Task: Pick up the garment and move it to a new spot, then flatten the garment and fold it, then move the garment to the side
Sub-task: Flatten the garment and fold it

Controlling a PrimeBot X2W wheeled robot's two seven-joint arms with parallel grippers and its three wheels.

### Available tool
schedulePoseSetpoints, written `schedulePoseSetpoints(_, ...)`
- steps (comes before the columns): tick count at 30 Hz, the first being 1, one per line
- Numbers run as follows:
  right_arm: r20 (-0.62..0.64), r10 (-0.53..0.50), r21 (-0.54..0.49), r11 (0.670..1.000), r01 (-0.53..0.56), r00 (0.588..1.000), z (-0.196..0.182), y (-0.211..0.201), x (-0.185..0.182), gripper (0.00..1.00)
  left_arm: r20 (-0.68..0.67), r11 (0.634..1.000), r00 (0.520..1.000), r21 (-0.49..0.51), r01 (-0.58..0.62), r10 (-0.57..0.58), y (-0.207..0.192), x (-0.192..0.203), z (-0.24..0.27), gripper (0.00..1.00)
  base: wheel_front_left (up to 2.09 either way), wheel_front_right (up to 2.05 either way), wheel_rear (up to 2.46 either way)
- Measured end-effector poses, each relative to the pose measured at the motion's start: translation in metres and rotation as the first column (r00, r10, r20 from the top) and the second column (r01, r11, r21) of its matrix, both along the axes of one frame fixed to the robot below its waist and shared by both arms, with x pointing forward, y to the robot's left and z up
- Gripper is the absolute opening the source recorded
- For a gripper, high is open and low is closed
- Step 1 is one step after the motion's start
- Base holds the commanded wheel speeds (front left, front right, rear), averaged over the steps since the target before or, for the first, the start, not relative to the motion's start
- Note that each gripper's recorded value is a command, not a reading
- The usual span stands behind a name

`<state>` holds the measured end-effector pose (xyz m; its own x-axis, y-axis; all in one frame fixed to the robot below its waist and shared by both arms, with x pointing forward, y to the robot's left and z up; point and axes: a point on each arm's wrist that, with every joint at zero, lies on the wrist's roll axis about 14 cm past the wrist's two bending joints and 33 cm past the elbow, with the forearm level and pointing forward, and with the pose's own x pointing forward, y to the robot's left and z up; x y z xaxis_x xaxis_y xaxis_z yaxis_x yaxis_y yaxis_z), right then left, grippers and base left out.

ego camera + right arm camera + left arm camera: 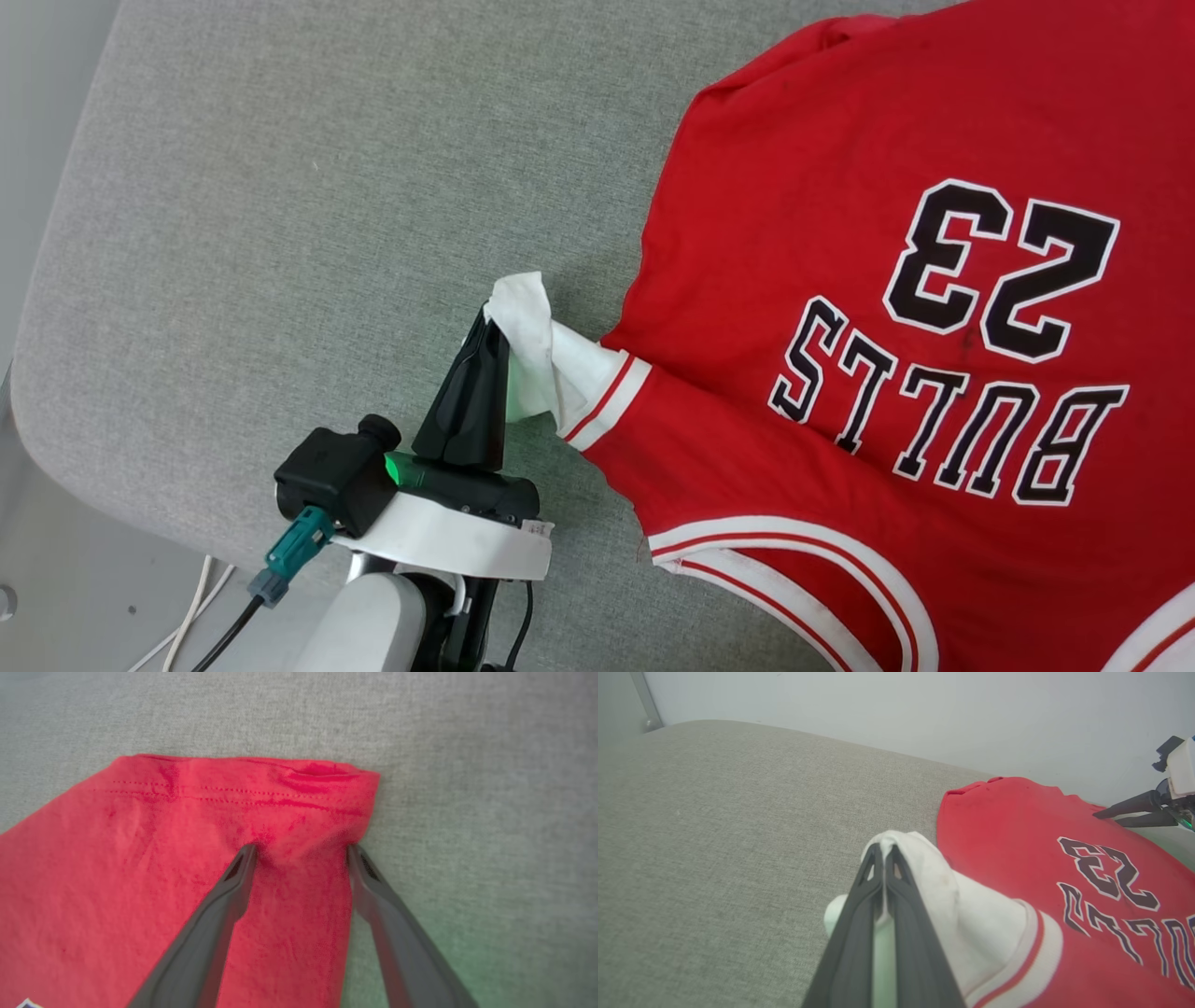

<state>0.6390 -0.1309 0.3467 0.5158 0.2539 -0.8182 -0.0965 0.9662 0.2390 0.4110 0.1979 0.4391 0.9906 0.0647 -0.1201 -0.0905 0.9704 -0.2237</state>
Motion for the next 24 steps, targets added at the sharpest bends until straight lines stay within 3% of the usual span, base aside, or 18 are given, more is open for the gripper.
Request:
schedulePoseSetpoints(1, -0.033, -0.004, 0.002, 1.000, 0.004, 0.999, -0.001, -0.001, -0.001, 0.97, -0.005, 1.000, 1.000, 0.004, -0.008, 0.008, 0.002, -0.001, -0.001, 0.00, 0.00, 0.00, 0.00)
schedulePoseSetpoints(2, -0.042, -0.004, -0.003, 1.000, 0.003, 0.999, -0.001, -0.001, -0.003, 0.44, -0.002, 1.000, 1.000, 0.003, -0.007, 0.007, 0.003, -0.001, -0.001, 0.00, 0.00, 0.00, 0.00)
schedulePoseSetpoints(3, -0.051, -0.005, -0.004, 1.000, 0.005, 0.999, -0.001, -0.002, -0.004, 0.00, 0.001, 1.000, 1.000, 0.005, -0.007, 0.007, 0.003, -0.001, 0.000, 0.00, 0.00, 0.00, 0.00)
schedulePoseSetpoints(10, -0.001, 0.021, -0.074, 0.997, -0.021, 1.000, 0.025, -0.008, -0.005, 0.00, 0.011, 1.000, 1.000, -0.003, -0.025, 0.025, 0.007, -0.009, 0.005, 0.00, 0.00, 0.00, 0.00)
schedulePoseSetpoints(15, 0.142, 0.070, -0.162, 0.986, -0.047, 0.987, 0.084, -0.023, -0.001, 0.00, 0.012, 0.999, 0.999, -0.002, -0.051, 0.051, 0.015, -0.023, 0.009, 0.00, 0.00, 0.00, 0.00)
schedulePoseSetpoints(20, 0.181, 0.149, -0.266, 0.959, -0.097, 0.972, 0.110, -0.045, -0.039, 0.00, 0.004, 0.997, 0.997, 0.011, -0.078, 0.078, 0.026, -0.040, 0.011, 0.00, 0.00, 0.00, 0.00)
schedulePoseSetpoints(24, 0.138, 0.153, -0.305, 0.946, -0.105, 0.979, 0.105, -0.075, -0.095, 0.00, -0.016, 0.996, 0.996, 0.007, -0.087, 0.087, 0.029, -0.051, 0.010, 0.00, 0.00, 0.00, 0.00)
